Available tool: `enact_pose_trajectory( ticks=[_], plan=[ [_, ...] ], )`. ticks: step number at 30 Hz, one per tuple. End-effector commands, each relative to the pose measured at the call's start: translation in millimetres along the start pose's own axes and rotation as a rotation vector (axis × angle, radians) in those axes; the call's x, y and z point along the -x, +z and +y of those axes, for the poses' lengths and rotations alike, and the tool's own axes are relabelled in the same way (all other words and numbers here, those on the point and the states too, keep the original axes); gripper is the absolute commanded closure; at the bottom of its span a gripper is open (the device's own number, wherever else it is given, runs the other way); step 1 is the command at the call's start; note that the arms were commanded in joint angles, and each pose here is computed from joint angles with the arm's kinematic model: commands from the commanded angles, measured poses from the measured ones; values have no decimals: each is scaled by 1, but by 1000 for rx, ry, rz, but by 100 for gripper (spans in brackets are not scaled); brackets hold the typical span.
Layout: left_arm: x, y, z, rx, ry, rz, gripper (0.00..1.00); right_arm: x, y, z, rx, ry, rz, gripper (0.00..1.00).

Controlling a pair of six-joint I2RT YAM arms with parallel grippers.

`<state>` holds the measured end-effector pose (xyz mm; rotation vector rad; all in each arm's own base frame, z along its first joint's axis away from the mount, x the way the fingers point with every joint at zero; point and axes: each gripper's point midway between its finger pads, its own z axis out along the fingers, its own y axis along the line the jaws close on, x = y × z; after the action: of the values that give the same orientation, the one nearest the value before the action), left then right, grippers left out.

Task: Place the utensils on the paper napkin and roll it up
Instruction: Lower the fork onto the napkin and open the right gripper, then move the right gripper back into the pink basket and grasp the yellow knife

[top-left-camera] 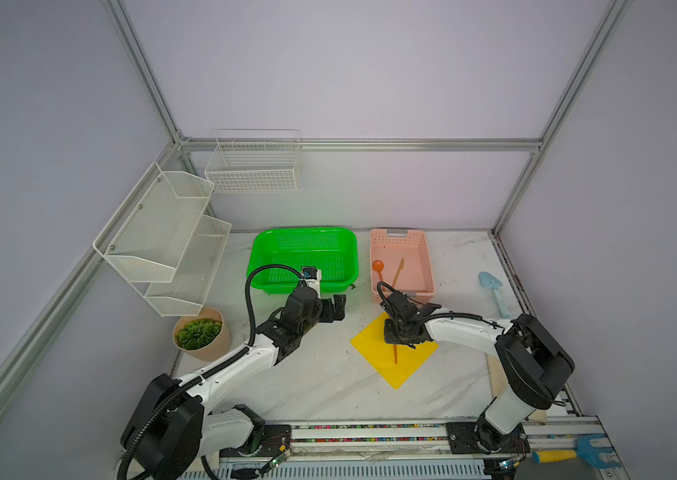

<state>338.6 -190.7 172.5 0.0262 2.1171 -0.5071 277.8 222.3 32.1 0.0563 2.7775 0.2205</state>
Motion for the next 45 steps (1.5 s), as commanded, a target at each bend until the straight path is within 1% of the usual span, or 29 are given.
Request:
enact_pose_trajectory(
  ticks=[1, 3, 7, 11, 15, 18, 22, 26, 28, 30, 34, 38, 41, 45],
  plan=[
    [-6, 0, 3, -1, -2, -11, 0, -2, 0, -2, -15, 24, 1, 92],
    [-7, 1, 4, 0, -2, -10, 0, -1, -2, -1, -12, 27, 0, 91],
    [-7, 1, 3, 0, -2, -10, 0, 0, -4, -2, -21, 22, 1, 82],
    [-6, 0, 3, -2, -1, -13, 0, -1, -3, -3, -32, 19, 8, 70],
    [-5, 0, 3, 0, -1, -14, 0, 4, -8, -2, -32, 9, -4, 67],
    [-4, -1, 3, -1, 0, -19, 0, 16, -24, 2, -28, 4, -36, 66],
    [2, -4, 1, -3, 3, -31, 0, 45, -65, 14, 1, 14, -116, 63],
    [6, -6, -2, -11, 6, -39, 0, 91, -110, 29, 25, -21, -258, 62],
    [7, -5, -3, -15, 6, -38, 0, 117, -122, 30, 29, -26, -309, 62],
    [7, -4, -5, -23, 7, -34, 0, 145, -126, 28, 28, -27, -342, 63],
    [8, -5, -8, -37, 10, -34, 0, 203, -121, 20, 39, -10, -379, 64],
    [11, -10, -9, -41, 19, -40, 0, 240, -94, 13, 25, 14, -356, 65],
    [11, -14, -7, -32, 26, -44, 0, 254, -61, 0, -11, 40, -310, 65],
    [9, -17, -3, -21, 26, -46, 0, 258, -24, -11, -51, 64, -266, 66]
  ],
)
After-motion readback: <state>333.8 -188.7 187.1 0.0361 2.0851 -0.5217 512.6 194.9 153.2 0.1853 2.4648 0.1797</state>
